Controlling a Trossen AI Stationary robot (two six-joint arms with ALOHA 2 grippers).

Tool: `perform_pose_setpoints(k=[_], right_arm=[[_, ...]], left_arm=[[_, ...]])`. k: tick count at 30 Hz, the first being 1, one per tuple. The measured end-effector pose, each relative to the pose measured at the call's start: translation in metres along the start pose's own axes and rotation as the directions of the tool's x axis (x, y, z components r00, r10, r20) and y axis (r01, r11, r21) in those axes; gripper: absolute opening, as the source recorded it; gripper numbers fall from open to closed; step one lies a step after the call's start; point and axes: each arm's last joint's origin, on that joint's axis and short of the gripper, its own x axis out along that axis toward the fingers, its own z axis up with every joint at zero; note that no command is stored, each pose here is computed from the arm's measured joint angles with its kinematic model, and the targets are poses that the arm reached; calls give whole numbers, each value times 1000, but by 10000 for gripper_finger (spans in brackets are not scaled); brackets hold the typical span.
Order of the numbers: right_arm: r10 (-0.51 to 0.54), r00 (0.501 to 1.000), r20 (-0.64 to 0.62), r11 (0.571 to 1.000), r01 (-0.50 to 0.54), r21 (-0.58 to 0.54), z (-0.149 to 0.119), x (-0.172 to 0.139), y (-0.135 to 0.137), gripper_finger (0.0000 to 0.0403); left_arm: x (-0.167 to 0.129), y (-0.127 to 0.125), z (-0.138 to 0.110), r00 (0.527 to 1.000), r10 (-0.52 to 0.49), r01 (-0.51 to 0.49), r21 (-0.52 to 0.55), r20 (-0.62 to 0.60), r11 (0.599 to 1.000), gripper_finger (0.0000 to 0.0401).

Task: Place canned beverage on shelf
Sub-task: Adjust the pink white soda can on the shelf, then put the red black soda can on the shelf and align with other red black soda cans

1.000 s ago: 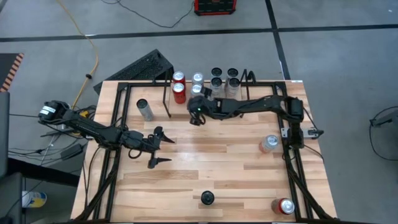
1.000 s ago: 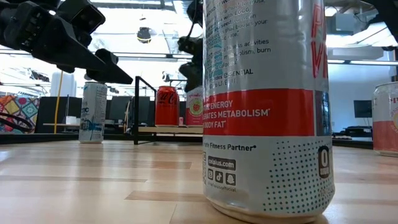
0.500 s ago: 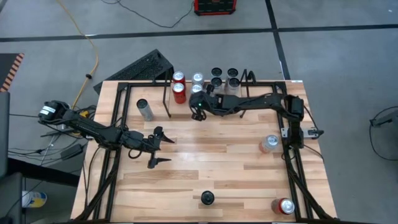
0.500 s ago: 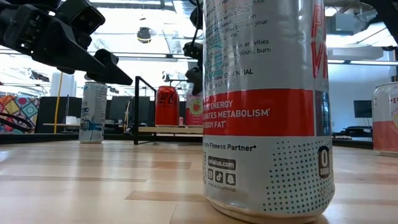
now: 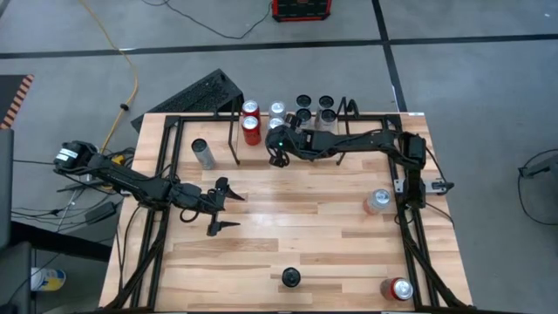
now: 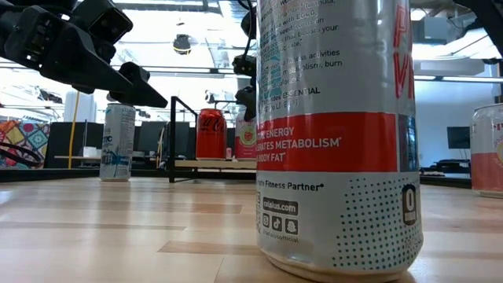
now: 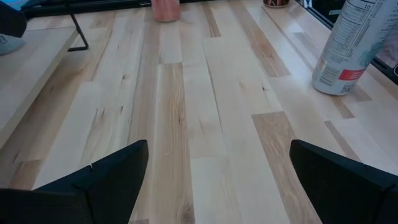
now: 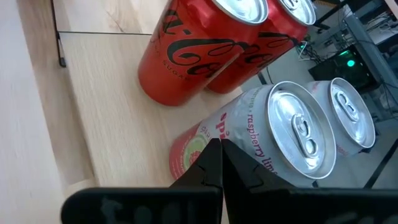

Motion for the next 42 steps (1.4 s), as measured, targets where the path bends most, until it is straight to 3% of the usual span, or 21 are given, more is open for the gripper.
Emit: perform_pose_setpoints(k=[13,21,26,30,34,37,42], right_arm=[[18,1000,-4,999,-18,-40,1,-9,6,21],[116,992,47,991,-112,-75,16,-86,23,21],[200,978,58,978,-196,-72,14,-151,29,31],[268,963,34,962,-266,-58,3,-194,38,33],[323,945,57,944,-317,-88,-16,-221,58,27],[307,948,83,949,-299,-101,-37,-234,75,24],[245,947,207,969,-244,-31,-74,-249,94,32]], left_arm=[[0,0,0,1000,0,0,-2,0,1000,377],[0,0,4,1000,0,1,-39,15,999,377],[2,-2,28,997,-40,44,-73,60,996,377],[1,-2,56,999,-41,43,-72,30,996,377],[-3,1,85,999,47,-46,-77,4,996,377],[-7,3,102,996,88,-87,-88,8,992,377],[-12,6,117,985,169,-165,-118,26,979,377]])
